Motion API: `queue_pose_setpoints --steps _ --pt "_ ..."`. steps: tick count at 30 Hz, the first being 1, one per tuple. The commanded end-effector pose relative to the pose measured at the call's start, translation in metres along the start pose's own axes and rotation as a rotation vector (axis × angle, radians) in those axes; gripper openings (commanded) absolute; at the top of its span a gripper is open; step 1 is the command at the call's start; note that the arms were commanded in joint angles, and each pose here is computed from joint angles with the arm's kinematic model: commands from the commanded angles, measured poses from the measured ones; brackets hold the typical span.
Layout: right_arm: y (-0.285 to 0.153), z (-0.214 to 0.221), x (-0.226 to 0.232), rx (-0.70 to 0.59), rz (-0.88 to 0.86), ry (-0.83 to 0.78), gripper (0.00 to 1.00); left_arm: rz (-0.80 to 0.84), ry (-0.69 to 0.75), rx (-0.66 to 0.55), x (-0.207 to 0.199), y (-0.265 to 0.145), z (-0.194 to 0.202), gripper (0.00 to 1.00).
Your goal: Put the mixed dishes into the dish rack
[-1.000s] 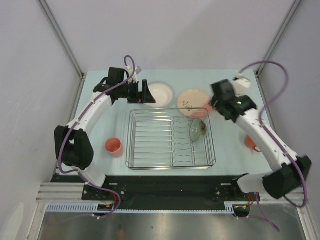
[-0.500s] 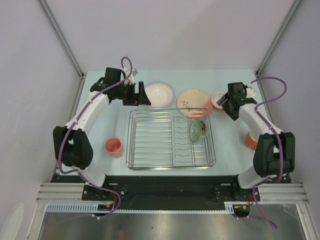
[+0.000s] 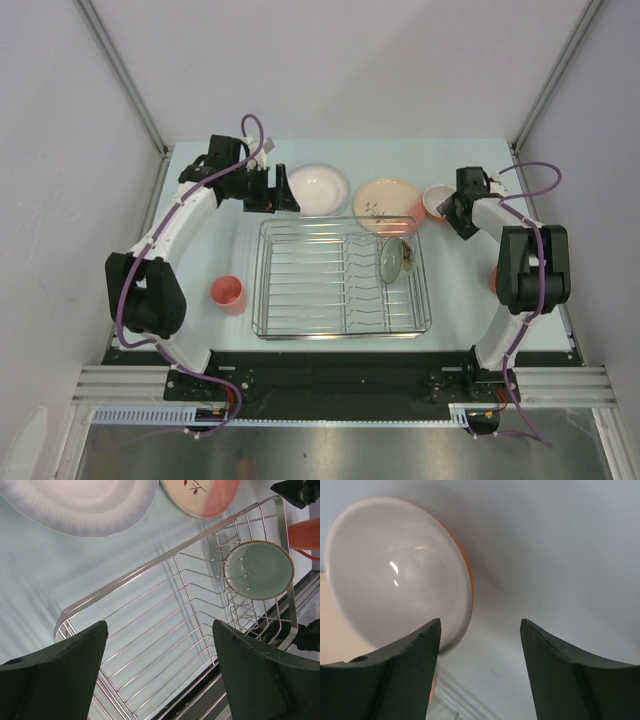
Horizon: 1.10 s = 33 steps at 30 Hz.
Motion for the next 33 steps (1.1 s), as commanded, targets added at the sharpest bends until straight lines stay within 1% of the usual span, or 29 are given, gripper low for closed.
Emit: queue_pose_setpoints --steps 1,4,5,7,8,10,11,12,13,15,16,18,19,20,21,22,23,24,25,26,27,28,30,31,32,33 --pt "0.010 -0.016 0.017 -0.059 -0.013 -0.003 0.66 -0.008 0.067 -0.074 -0.010 -0.022 -0.014 0.91" --pt "0.018 -0.017 0.017 -0.063 0.012 -0.020 0.58 -0.012 0.073 -0.077 -0.010 -0.024 -0.013 0.91" --pt "0.020 -0.017 0.017 -0.068 0.019 -0.027 0.52 -0.012 0.073 -0.077 -0.010 -0.024 -0.013 0.91" --pt "0.024 -0.017 0.016 -0.070 0.032 -0.045 0.44 -0.016 0.075 -0.073 -0.010 -0.024 -0.012 0.91" --pt "0.025 -0.018 0.017 -0.077 0.038 -0.049 0.38 -0.014 0.075 -0.073 -0.010 -0.025 -0.012 0.91" --pt "0.028 -0.018 0.017 -0.080 0.049 -0.066 0.34 -0.015 0.077 -0.074 -0.010 -0.026 -0.011 0.91" --pt "0.028 -0.018 0.018 -0.082 0.050 -0.072 0.27 -0.017 0.078 -0.075 -0.010 -0.027 -0.011 0.91" --pt "0.028 -0.018 0.016 -0.083 0.059 -0.076 0.23 -0.017 0.080 -0.075 -0.010 -0.027 -0.010 0.91" --pt "0.027 -0.019 0.016 -0.082 0.062 -0.080 0.13 -0.019 0.081 -0.077 -0.010 -0.028 -0.009 0.92" --pt "0.022 -0.022 0.016 -0.082 0.065 -0.090 0.03 -0.021 0.086 -0.078 -0.010 -0.028 -0.008 0.92" --pt "0.014 -0.026 0.018 -0.097 0.053 -0.087 0.00 -0.024 0.088 -0.084 -0.011 -0.030 -0.008 0.92" --pt "0.000 -0.033 0.019 -0.120 0.046 -0.099 0.00 -0.029 0.096 -0.090 -0.010 -0.031 -0.007 0.92" --pt "-0.009 -0.036 0.020 -0.153 0.046 -0.111 0.00 -0.029 0.099 -0.094 -0.011 -0.032 -0.006 0.92" --pt "-0.033 -0.044 0.027 -0.201 0.003 -0.117 0.00 -0.030 0.099 -0.094 -0.011 -0.032 -0.005 0.92" --pt "-0.049 -0.040 0.033 -0.223 -0.014 -0.173 0.00 -0.031 0.099 -0.093 -0.010 -0.031 -0.004 0.92" --pt "-0.066 -0.044 0.036 -0.288 -0.014 -0.200 0.00 -0.030 0.101 -0.095 -0.011 -0.032 -0.003 0.92" --pt "-0.095 -0.048 0.041 -0.347 -0.050 -0.218 0.00 -0.032 0.103 -0.097 -0.011 -0.032 -0.003 0.92" --pt "-0.120 -0.033 0.049 -0.373 -0.084 -0.315 0.00 -0.035 0.103 -0.097 -0.010 -0.032 -0.002 0.92" --pt "-0.139 -0.033 0.051 -0.446 -0.066 -0.334 0.00 -0.035 0.102 -0.093 -0.010 -0.032 -0.001 0.92" --pt "-0.155 -0.026 0.052 -0.471 -0.082 -0.369 0.00 -0.038 0.104 -0.094 -0.010 -0.032 -0.001 0.92" --pt "-0.180 -0.024 0.046 -0.495 -0.097 -0.393 0.00 -0.040 0.105 -0.093 -0.010 -0.032 -0.001 0.92" --pt "-0.197 -0.009 0.047 -0.513 -0.114 -0.445 0.00 -0.043 0.105 -0.091 -0.009 -0.032 0.000 0.92" --pt "-0.224 0.001 0.030 -0.518 -0.113 -0.502 0.00 -0.048 0.108 -0.091 -0.010 -0.034 0.001 0.92" --pt "-0.237 0.016 0.027 -0.528 -0.128 -0.550 0.00 -0.049 0.107 -0.090 -0.009 -0.034 0.001 0.92" --pt "-0.242 0.022 0.019 -0.530 -0.113 -0.578 0.00 -0.051 0.111 -0.087 -0.010 -0.034 0.002 0.92" --pt "-0.246 0.030 0.006 -0.514 -0.073 -0.647 0.00 -0.055 0.112 -0.086 -0.009 -0.035 0.002 0.92"
Point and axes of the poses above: each gripper's point midway between its finger pads, its own y axis out along the fingers, its own x axis along the line the jaws close on, z = x × y, the point moved 10 cm from there along -y, back along the fingers, and after that the axes turned 6 degrees about y, right-handed, at the moved point
